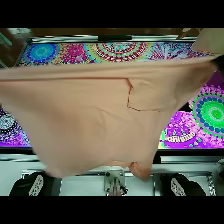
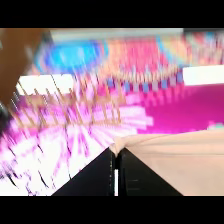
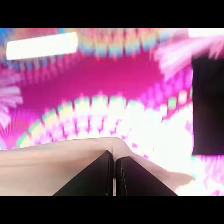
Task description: Fold the shirts.
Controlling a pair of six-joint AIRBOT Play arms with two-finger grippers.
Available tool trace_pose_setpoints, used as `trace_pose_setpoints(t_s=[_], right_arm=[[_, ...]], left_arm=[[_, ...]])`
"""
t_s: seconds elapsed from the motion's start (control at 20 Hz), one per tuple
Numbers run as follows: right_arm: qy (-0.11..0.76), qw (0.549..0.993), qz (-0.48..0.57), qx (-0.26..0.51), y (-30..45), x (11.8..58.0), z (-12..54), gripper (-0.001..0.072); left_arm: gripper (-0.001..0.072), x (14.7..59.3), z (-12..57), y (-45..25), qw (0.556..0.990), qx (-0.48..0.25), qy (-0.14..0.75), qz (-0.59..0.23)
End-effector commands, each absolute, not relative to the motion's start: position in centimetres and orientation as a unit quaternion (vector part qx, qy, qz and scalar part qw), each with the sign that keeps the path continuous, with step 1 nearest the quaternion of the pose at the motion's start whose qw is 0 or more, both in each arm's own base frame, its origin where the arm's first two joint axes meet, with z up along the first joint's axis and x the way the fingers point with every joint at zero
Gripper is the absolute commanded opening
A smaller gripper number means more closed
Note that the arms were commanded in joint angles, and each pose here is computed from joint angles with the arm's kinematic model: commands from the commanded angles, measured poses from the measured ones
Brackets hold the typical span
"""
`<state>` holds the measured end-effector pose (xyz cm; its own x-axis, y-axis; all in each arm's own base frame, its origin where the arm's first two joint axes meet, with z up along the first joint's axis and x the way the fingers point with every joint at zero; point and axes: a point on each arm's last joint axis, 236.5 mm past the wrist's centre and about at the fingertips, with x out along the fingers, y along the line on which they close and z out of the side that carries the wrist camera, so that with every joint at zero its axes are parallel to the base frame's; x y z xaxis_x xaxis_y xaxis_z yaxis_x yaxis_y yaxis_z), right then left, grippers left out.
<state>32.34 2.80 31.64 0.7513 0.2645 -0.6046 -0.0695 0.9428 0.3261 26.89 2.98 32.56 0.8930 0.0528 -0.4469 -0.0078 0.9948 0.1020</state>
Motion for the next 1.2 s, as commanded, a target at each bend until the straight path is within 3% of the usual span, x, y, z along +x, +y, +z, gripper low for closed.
trace_pose_setpoints(t_s=[0.0, 0.1, 0.25, 0.5, 0.7, 1.0, 1.15], right_arm=[[0.476, 0.846, 0.093, 0.222, 2.9, 37.8, 18.5, 0.0066], [0.457, 0.852, 0.098, 0.236, 3.5, 44.4, 13.0, 0.0066], [0.375, 0.896, 0.082, 0.225, 4.6, 53.5, 8.5, 0.0066], [0.218, 0.971, 0.069, 0.076, 6.6, 61.2, 7.9, 0.0067], [0.263, 0.960, 0.079, 0.052, 7.5, 61.1, 3.3, 0.0067], [0.374, 0.917, 0.125, 0.055, 9.0, 57.0, -0.1, 0.0067], [0.453, 0.878, 0.151, 0.038, 8.2, 52.7, -0.3, 0.0067]], left_arm=[[0.0035, 31.4, 17.6, 4.4, 0.919, -0.005, 0.393, -0.001], [0.0035, 35.8, 12.5, 5.8, 0.910, -0.032, 0.414, 0.008], [0.0035, 43.1, 9.4, 6.3, 0.915, -0.118, 0.386, 0.016], [0.0035, 51.9, 6.8, 4.4, 0.938, -0.126, 0.324, 0.010], [0.0036, 53.6, 3.1, 2.2, 0.933, -0.126, 0.338, 0.001], [0.0036, 50.0, -1.2, 0.5, 0.885, -0.133, 0.445, -0.031], [0.0036, 46.4, -2.5, 0.4, 0.845, -0.143, 0.513, -0.046]])
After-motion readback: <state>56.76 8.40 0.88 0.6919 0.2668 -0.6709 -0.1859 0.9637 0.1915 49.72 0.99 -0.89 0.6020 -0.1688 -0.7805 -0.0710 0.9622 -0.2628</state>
